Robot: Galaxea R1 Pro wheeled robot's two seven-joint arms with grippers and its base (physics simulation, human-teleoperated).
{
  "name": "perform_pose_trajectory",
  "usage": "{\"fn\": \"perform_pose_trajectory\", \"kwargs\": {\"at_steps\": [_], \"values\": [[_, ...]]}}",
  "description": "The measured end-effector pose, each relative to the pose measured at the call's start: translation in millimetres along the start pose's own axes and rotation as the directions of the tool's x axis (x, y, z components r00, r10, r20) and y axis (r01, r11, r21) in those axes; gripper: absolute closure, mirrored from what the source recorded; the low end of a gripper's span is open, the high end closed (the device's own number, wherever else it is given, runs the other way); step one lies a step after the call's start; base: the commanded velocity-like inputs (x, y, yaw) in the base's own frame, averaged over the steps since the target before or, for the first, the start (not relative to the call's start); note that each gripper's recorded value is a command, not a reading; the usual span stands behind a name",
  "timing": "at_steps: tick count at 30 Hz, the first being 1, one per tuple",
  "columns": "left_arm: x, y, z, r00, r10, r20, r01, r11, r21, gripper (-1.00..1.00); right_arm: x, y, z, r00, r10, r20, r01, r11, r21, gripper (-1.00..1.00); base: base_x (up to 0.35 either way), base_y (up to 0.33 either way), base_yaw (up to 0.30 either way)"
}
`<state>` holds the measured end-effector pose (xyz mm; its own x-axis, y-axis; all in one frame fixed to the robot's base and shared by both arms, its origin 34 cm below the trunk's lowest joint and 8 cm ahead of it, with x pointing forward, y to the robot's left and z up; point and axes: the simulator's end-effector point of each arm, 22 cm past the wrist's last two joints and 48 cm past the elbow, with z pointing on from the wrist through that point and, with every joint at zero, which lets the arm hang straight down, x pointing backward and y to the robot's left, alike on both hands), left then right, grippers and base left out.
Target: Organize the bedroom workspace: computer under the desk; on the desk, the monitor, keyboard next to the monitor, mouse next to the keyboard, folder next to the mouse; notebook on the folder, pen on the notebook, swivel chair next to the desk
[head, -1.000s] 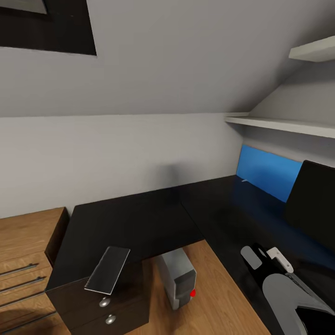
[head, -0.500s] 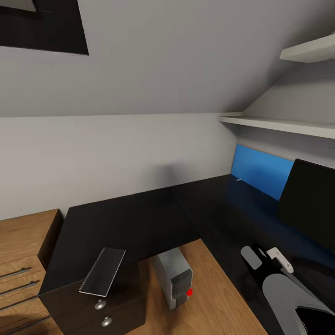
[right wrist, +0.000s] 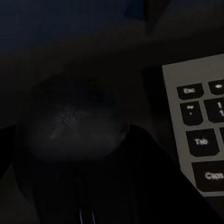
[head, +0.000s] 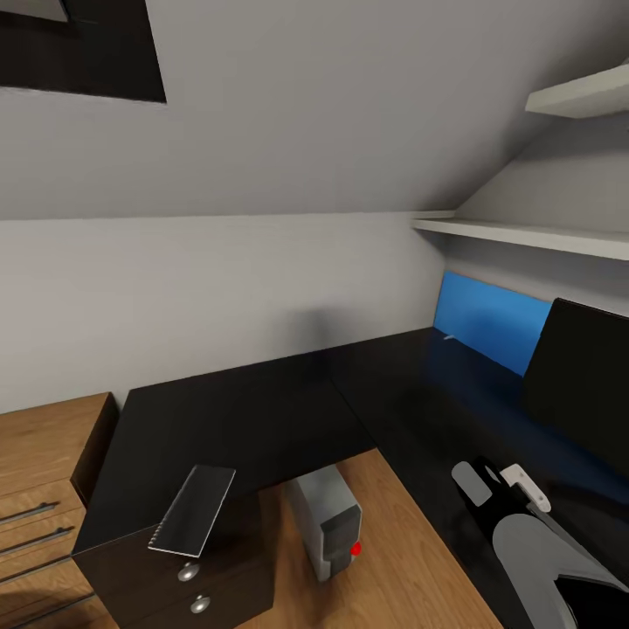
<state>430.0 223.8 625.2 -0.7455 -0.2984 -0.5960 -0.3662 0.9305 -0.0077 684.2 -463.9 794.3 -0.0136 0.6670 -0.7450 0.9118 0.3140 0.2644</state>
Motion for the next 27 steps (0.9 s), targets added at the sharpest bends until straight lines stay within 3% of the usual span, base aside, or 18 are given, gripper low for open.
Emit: {"fn": "perform_pose_trajectory", "kwargs": {"at_steps": [11,27], "values": [[0,0,0.0,1.000,0.000,0.000,0.000,1.000,0.000,-1.00,0,1,-0.1,1.000,0.000,0.001,0.000,1.000,-0.005,1.00,0.000,0.000,0.000],[9,0,18.5,1.000,-0.011,0.019,0.011,1.000,0.000,-1.00,17,-5,14.3,1.000,-0.001,0.001,0.001,1.000,-0.003,1.00,0.000,0.000,0.000]]}}
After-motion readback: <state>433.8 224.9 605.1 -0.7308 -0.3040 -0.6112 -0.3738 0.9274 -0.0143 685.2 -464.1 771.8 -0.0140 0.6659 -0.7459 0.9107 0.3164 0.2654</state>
